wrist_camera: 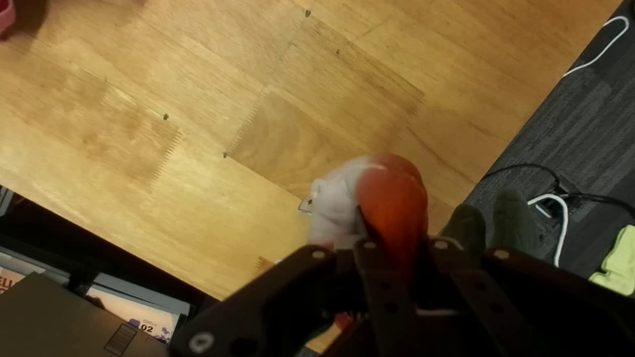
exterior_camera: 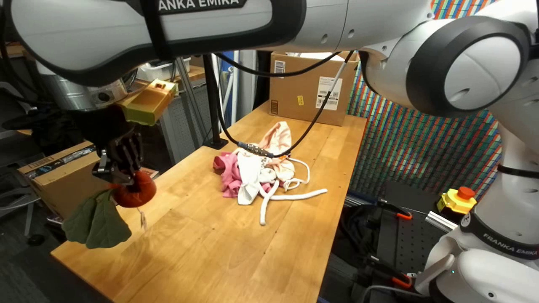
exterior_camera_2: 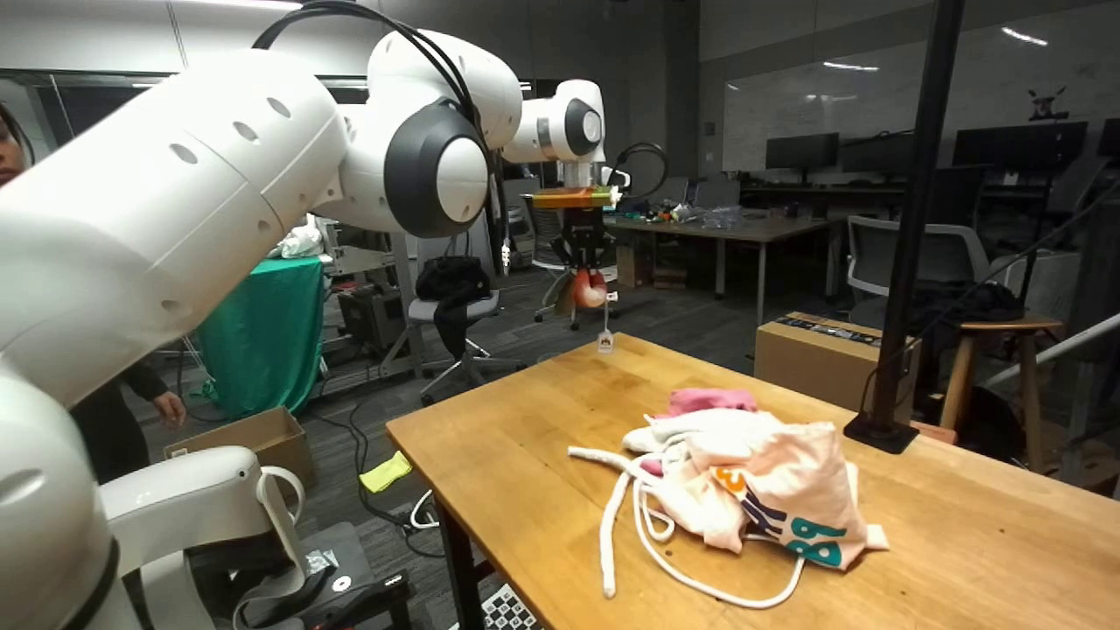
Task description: Separate all the objects on the table
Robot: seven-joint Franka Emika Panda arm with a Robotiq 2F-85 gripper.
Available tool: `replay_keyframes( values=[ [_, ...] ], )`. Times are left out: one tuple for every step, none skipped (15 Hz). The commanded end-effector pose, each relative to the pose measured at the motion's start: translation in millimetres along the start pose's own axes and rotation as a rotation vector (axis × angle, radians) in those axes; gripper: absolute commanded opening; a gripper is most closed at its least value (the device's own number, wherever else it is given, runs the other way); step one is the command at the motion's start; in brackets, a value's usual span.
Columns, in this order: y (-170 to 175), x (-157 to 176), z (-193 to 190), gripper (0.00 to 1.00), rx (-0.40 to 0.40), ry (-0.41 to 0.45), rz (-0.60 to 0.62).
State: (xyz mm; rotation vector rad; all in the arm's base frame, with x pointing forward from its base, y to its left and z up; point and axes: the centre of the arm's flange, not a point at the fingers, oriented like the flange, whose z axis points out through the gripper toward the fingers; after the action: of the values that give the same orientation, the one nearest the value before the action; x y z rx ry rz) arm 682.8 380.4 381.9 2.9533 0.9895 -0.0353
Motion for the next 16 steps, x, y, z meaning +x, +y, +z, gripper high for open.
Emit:
replay_keyframes(
  values=[
    [-1, 22, 7, 0.08, -0.009, 0.087, 0.063],
    [0, 22, 14, 0.08, -0.010, 0.112, 0.087],
    [0, 23, 20, 0.08, -0.010, 0.127, 0.107],
    [1, 24, 26, 0.08, -0.018, 0.135, 0.122],
    [2, 25, 32, 0.08, -0.012, 0.139, 0.133],
    [2, 26, 37, 0.08, -0.015, 0.141, 0.145],
    [3, 27, 43, 0.09, -0.018, 0.141, 0.155],
    [4, 28, 47, 0.09, -0.024, 0.143, 0.165],
    [5, 29, 50, 0.09, -0.028, 0.142, 0.173],
    [7, 29, 54, 0.09, -0.036, 0.143, 0.183],
    [9, 30, 56, 0.09, -0.041, 0.142, 0.188],
    [11, 30, 56, 0.38, -0.044, 0.141, 0.197],
    [13, 30, 56, 0.39, -0.047, 0.137, 0.202],
    [15, 29, 57, 0.44, -0.053, 0.127, 0.203],
    [16, 28, 55, 0.53, -0.048, 0.119, 0.203],
    [18, 27, 53, 0.60, -0.049, 0.118, 0.203]
  ],
)
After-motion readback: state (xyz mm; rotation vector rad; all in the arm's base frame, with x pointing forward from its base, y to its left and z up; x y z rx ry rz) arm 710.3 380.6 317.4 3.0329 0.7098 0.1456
